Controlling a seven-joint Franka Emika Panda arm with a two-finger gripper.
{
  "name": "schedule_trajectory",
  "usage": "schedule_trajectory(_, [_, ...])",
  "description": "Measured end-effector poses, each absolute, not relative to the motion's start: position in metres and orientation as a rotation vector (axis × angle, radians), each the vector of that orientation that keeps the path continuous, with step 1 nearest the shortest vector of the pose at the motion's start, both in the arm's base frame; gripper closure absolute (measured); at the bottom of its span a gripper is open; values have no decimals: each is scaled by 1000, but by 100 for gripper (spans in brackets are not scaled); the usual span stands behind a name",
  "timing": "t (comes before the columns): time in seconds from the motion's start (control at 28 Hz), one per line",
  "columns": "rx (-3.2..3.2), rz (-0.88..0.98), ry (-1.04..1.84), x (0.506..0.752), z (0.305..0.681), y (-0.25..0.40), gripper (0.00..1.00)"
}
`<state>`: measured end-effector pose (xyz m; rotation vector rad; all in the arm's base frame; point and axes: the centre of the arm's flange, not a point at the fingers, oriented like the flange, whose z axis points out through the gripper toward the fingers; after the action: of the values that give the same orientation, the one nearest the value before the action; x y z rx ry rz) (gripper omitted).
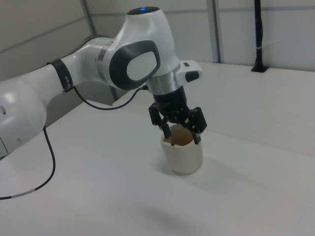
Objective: Open the trash can
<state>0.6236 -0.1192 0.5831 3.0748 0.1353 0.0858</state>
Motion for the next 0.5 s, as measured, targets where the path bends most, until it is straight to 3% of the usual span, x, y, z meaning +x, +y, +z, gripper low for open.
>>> schedule_trajectory(0.5, [3079, 60, 127, 626, 573, -123, 0])
